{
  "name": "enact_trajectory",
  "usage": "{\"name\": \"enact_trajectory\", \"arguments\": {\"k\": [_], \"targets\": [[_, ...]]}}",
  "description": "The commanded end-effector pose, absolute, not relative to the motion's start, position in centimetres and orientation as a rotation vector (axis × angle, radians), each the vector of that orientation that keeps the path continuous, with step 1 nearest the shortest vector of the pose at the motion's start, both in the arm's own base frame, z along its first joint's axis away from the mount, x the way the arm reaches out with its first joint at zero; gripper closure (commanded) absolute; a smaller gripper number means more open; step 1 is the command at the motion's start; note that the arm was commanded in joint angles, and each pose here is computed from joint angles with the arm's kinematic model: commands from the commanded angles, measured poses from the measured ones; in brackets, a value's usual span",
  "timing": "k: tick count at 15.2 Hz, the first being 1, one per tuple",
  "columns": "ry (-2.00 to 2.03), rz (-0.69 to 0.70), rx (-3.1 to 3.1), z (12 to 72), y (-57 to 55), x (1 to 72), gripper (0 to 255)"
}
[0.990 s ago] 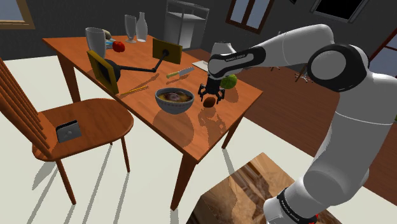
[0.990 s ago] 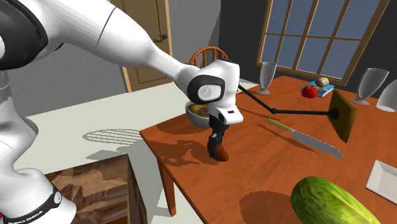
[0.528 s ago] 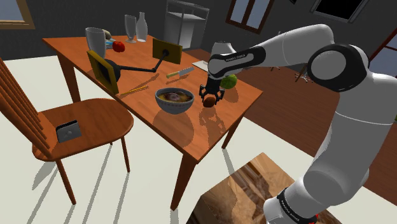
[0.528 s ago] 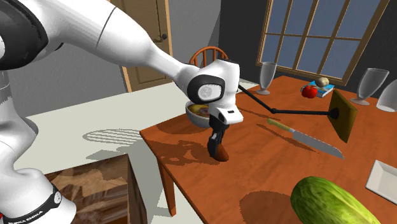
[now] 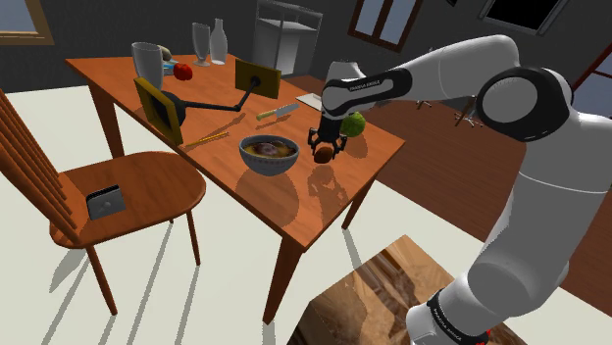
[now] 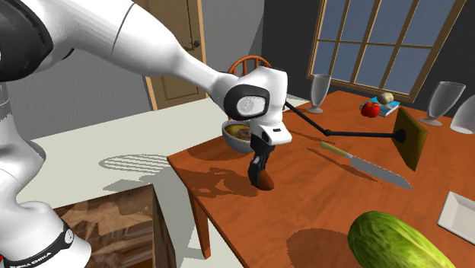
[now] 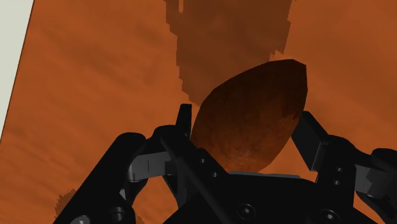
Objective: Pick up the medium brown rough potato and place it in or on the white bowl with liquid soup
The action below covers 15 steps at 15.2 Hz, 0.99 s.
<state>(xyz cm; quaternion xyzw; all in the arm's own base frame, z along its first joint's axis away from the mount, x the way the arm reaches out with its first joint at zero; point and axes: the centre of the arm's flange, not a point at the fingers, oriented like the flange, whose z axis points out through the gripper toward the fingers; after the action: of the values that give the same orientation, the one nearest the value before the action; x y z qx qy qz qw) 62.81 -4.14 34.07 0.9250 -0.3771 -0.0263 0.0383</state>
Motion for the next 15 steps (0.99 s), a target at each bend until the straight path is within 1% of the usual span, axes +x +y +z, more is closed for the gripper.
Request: {"name": "enact_trajectory", "arguments": {"k": [1,15], "targets": [[-1.157,-0.081,2.837,35.0,-4.1,62.8,255],[-1.157,-0.081,2.837,42.4,-4.1,62.8,255]]}}
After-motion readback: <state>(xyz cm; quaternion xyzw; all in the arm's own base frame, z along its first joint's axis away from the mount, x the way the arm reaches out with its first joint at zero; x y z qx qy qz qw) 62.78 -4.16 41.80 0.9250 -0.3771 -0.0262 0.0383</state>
